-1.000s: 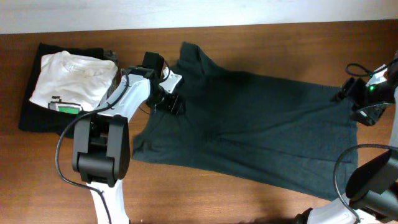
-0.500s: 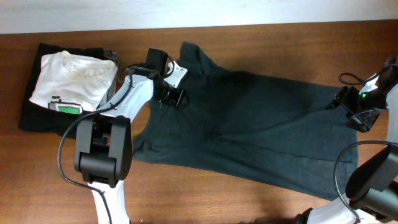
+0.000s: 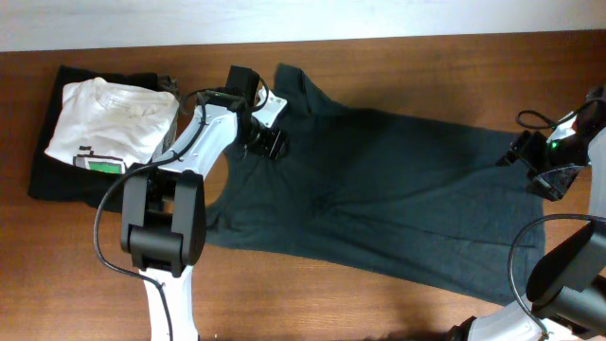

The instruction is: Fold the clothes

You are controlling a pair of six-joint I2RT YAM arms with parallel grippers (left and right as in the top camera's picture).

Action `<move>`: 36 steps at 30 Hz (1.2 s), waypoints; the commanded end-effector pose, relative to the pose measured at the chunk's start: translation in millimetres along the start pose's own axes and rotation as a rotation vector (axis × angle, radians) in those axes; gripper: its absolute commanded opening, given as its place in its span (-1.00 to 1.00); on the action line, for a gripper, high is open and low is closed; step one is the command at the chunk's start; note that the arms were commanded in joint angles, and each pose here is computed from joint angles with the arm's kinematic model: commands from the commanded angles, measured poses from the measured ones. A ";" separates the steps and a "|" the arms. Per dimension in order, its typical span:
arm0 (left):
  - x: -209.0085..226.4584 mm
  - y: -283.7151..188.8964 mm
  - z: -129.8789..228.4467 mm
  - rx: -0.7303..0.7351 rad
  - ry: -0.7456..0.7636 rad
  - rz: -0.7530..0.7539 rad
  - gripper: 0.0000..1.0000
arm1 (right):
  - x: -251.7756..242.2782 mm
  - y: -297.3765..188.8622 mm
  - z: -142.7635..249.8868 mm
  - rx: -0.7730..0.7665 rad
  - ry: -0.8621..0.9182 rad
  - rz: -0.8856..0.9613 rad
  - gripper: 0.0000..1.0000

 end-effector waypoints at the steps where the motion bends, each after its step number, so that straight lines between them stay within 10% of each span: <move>1: 3.2 6.2 0.5 0.025 0.013 -0.029 0.43 | -2.2 -2.0 -1.2 -0.018 0.013 0.009 0.56; 3: 4.8 21.9 8.9 0.061 -0.001 -0.009 0.41 | -2.2 -2.0 -1.2 -0.018 0.013 0.009 0.56; 11: -0.4 31.3 12.5 0.067 -0.016 0.062 -0.73 | -2.1 -2.0 -1.3 -0.019 0.013 0.009 0.56; 19: 4.3 15.3 -0.6 0.056 -0.010 0.032 -0.21 | -2.2 -2.0 -1.3 -0.018 0.013 0.009 0.56; 28: 1.3 14.6 3.1 0.078 -0.018 0.046 -0.99 | -2.2 -2.0 -1.3 -0.018 0.013 0.009 0.56; 36: -14.9 -105.2 -48.0 -0.034 0.041 -0.033 -1.00 | -37.4 -8.9 -14.0 -0.076 0.195 0.131 0.56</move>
Point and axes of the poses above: each gripper's point midway between its finger pads, its own y axis out along the fingers, its own x axis along the line the jaws close on, z = x × y, the point moved 7 cm from there along -y, back along the fingers, and after that the axes turned 15 degrees about y, right-handed, at the moved point
